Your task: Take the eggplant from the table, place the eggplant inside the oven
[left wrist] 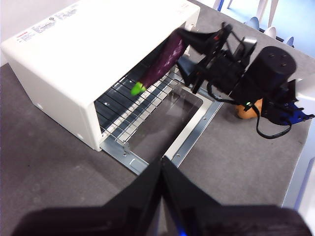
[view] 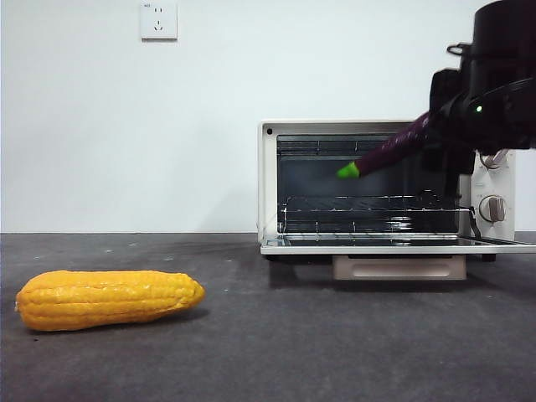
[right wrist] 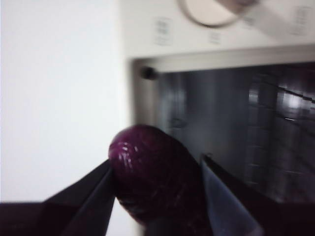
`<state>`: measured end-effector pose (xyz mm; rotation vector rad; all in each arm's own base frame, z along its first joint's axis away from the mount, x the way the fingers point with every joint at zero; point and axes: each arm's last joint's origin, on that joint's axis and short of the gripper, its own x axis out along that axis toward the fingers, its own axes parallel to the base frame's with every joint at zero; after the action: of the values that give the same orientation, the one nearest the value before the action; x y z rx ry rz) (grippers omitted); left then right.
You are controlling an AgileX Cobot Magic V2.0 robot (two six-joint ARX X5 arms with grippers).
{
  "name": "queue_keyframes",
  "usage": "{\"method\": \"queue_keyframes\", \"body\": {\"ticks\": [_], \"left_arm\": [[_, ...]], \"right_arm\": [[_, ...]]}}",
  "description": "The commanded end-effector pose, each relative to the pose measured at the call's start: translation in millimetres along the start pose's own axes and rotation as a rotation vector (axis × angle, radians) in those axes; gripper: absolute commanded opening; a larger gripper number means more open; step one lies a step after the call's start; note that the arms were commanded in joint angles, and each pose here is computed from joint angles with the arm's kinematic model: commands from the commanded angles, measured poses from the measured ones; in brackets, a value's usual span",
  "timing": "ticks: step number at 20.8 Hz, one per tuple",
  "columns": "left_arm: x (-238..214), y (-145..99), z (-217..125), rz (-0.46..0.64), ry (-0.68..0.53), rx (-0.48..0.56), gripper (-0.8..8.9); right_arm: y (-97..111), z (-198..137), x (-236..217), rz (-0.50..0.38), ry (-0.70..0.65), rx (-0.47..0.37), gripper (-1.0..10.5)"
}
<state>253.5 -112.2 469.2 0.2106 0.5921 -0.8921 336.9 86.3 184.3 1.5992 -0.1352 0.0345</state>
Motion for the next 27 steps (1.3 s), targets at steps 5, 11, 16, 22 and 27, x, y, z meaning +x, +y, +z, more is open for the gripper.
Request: {"method": "queue_keyframes", "body": {"ticks": [5,11,16,22,27], "left_arm": [[1,-1,-1,-0.009,0.003,0.02,-0.06],[1,-1,-1,-0.009,0.004,0.02,-0.06],[1,-1,-1,-0.01,0.005,0.02,-0.06],[1,-1,-3,-0.014,0.02,0.013,-0.06],[1,-1,-3,-0.015,0.021,0.015,-0.06]], "right_arm": [[-15,-8,0,-0.071,-0.028,0.047,-0.1],[-19,-9,1,-0.116,-0.038,0.039,-0.1],[-16,-16,10,-0.172,0.049,0.01,0.1],[2,-24,27,-0.14,0.115,-0.039,1.7],[4,-35,30,-0.207,0.182,-0.075,2.4]]}}
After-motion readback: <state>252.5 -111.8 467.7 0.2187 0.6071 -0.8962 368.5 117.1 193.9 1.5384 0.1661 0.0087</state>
